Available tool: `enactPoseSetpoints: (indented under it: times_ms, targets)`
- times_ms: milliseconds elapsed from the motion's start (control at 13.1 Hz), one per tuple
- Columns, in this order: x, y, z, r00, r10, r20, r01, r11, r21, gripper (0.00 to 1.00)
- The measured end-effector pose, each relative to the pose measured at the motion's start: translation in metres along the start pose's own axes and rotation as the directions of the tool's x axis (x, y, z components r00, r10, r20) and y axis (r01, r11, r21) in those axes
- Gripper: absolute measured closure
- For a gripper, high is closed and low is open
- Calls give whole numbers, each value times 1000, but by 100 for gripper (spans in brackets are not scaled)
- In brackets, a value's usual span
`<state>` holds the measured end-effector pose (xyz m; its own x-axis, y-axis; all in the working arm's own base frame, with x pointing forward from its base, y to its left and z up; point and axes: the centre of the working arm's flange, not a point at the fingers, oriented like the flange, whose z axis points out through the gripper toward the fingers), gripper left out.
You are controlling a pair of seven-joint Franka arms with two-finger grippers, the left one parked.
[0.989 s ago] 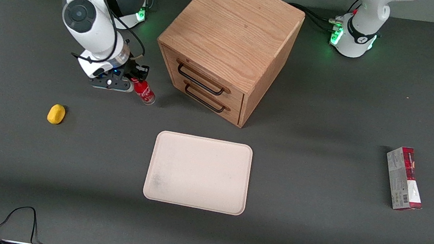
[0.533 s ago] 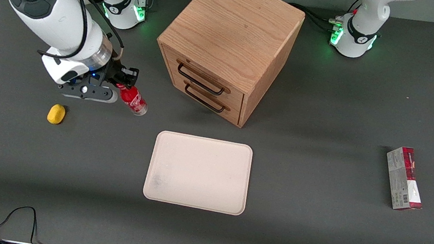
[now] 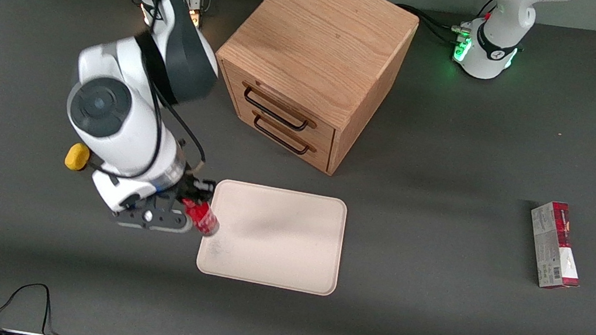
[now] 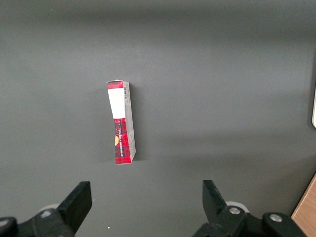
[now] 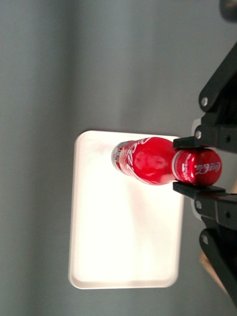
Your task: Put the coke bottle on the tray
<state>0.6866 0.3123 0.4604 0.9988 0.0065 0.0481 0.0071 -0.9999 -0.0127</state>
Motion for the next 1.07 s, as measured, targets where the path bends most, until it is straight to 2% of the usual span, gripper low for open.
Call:
enactPoseSetpoints:
  times_ms: [152, 304, 457, 685, 761, 913, 1065]
  targets:
    - [14, -4, 45, 1000, -12, -20, 12, 1000, 0, 68]
    - [24, 1, 84, 1000, -26, -16, 25, 1000, -8, 68]
    - [30, 12, 111, 1000, -22, 6, 22, 1000, -18, 68]
    - [30, 14, 129, 999, -4, 41, 3, 1000, 15, 68]
    - [31, 16, 130, 999, 0, 44, -1, 1000, 19, 62]
    - [33, 16, 124, 999, 2, 35, -3, 1000, 24, 41]
    - [36, 17, 108, 1000, 4, 9, -4, 999, 35, 20]
